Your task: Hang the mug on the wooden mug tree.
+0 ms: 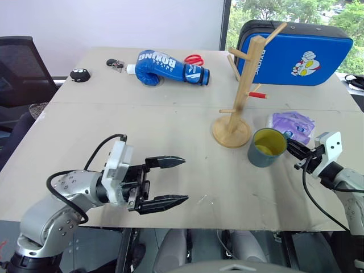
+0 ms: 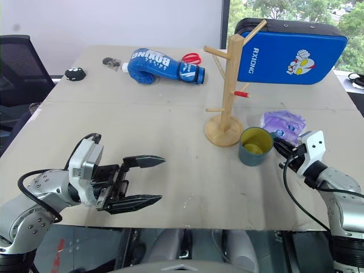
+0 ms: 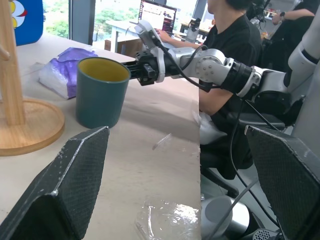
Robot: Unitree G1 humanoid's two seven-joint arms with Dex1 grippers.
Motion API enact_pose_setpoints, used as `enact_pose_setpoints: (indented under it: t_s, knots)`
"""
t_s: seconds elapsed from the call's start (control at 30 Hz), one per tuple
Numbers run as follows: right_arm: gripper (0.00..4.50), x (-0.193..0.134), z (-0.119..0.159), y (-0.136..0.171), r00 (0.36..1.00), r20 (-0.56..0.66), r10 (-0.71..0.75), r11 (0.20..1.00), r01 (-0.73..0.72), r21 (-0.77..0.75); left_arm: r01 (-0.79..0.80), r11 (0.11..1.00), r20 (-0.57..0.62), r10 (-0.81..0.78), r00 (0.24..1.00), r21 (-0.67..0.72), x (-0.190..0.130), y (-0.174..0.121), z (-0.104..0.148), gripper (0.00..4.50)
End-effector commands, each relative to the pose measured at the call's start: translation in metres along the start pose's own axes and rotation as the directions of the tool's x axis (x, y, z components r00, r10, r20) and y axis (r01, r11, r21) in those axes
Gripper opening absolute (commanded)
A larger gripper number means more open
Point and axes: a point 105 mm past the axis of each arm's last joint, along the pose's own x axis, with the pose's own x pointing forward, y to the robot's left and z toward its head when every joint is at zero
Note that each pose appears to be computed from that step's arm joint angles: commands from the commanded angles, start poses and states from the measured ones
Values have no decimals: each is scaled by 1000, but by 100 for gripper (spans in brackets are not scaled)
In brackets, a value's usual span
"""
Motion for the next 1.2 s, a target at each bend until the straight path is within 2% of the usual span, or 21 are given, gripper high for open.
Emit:
enact_pose_setpoints:
  t_s: [0.03,0.3,0.73,1.2]
  knots:
    - [12,-3,16,-1,999,45,-7,1000,8,-24,5,999,16,-6,1000,38,1,0,6,450]
    - [12,-7,24,-3,997,69,-29,999,30,-14,-10,999,19,9,1000,38,-1,1,5,450]
    - [12,-25,16,-21,991,48,-125,991,122,51,-19,999,30,18,999,29,-2,2,3,450]
    - [12,-31,36,-17,986,103,-128,990,122,68,-19,999,53,17,998,26,2,5,5,450]
